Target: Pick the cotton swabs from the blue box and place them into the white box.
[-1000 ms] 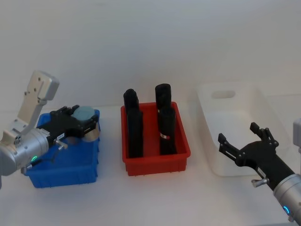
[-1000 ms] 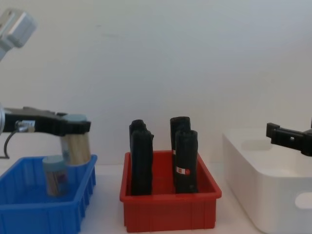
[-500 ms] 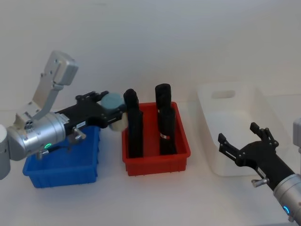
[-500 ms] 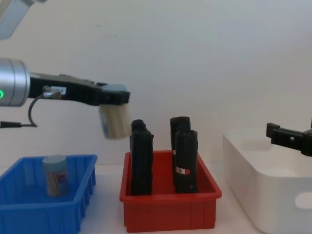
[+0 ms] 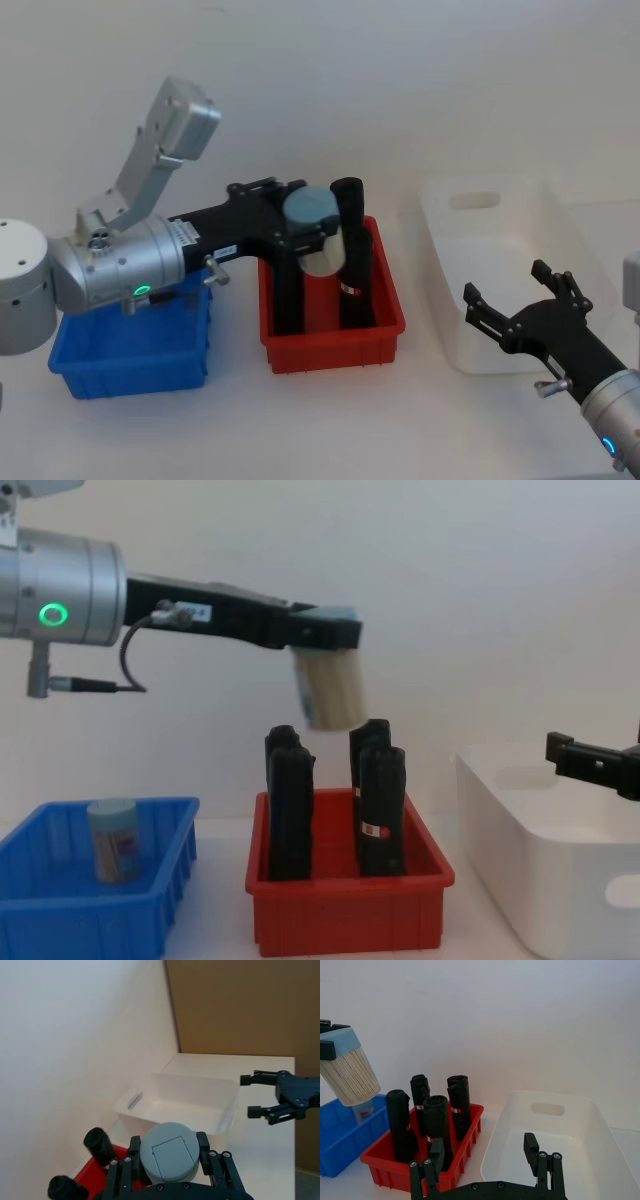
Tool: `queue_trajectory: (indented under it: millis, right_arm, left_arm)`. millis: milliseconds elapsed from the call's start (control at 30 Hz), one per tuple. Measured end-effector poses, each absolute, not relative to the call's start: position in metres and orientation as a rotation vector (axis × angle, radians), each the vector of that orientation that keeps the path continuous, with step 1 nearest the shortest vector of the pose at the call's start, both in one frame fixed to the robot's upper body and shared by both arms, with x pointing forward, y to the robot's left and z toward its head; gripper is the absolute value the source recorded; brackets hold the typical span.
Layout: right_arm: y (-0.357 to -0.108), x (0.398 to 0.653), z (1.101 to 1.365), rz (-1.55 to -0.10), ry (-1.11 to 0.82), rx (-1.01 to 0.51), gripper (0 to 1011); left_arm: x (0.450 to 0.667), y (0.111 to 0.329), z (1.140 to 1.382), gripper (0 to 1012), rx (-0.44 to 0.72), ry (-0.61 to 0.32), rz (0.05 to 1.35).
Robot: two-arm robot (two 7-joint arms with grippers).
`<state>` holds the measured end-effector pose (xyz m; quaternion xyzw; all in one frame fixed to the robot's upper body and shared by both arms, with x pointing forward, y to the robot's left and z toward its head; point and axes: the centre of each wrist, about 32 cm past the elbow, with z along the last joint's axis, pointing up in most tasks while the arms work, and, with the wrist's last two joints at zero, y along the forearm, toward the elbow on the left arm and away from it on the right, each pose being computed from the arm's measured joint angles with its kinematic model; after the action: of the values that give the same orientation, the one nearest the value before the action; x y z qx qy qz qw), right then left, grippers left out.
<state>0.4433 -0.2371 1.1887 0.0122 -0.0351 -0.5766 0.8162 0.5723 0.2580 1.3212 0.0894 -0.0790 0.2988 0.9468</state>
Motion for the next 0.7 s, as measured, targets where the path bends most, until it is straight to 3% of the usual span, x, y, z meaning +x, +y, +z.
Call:
queue_trajectory:
  millis: [233, 700]
  right_arm:
    - [-0.237, 0.443, 1.189, -1.229, -0.075, 0.026, 1002]
    - [-0.236, 0.445, 1.193, -1.155, -0.088, 0.011, 1002]
  left_arm:
    - [0.576, 0.242, 1.333, 673, 0.169, -0.17, 0.494]
    - [0.579, 0.227, 1.343, 673, 0.16, -0.175, 0.396]
